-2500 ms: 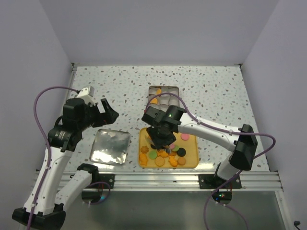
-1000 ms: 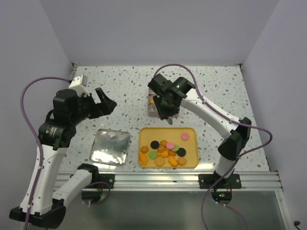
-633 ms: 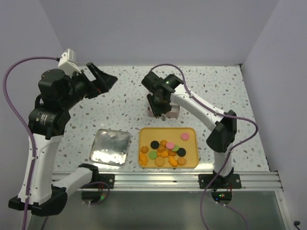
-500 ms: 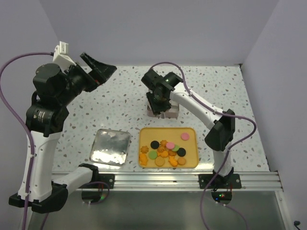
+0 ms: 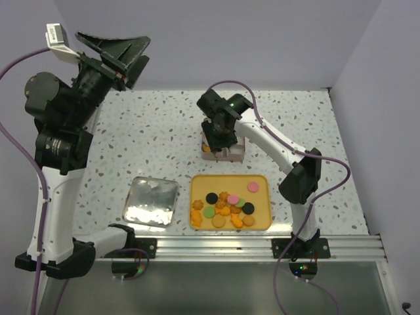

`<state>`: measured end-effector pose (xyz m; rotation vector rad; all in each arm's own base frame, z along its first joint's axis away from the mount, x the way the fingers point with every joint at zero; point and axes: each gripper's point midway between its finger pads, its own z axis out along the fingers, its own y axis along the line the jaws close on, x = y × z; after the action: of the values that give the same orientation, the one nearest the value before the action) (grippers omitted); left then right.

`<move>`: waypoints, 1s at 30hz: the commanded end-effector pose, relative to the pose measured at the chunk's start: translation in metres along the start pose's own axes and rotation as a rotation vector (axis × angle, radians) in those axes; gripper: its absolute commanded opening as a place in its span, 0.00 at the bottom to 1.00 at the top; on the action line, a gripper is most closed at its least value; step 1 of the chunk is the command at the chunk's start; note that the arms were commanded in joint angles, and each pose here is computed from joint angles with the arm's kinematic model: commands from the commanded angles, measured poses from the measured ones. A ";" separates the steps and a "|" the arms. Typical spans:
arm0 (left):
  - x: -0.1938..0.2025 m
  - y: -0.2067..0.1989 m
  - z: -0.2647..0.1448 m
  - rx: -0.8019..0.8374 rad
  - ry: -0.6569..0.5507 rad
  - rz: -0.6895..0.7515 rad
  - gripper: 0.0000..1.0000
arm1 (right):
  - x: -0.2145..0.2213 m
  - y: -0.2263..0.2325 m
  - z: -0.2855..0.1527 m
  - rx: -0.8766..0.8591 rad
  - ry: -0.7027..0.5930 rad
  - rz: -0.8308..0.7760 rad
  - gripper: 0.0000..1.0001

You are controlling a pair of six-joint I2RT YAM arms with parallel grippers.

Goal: Pack the cookies

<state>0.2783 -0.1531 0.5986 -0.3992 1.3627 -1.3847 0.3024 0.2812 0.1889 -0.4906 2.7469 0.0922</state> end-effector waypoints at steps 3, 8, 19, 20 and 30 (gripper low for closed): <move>-0.023 -0.072 -0.005 0.234 -0.061 -0.107 1.00 | 0.000 -0.004 -0.026 -0.022 -0.034 -0.012 0.48; -0.030 -0.089 -0.002 0.272 -0.066 -0.118 1.00 | 0.002 -0.004 -0.047 -0.058 -0.067 0.020 0.48; -0.031 -0.088 -0.005 0.278 -0.085 -0.134 1.00 | 0.071 0.002 -0.068 -0.131 -0.008 0.040 0.47; -0.031 -0.089 -0.005 0.291 -0.083 -0.147 1.00 | 0.079 0.004 -0.070 -0.133 -0.003 0.036 0.48; -0.027 -0.074 -0.005 0.271 -0.085 -0.157 1.00 | 0.139 0.032 -0.041 -0.150 0.114 -0.001 0.48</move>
<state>0.2676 -0.1504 0.6598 -0.4272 1.1307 -1.6206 0.1523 0.2462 0.1699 -0.6165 2.9032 0.1735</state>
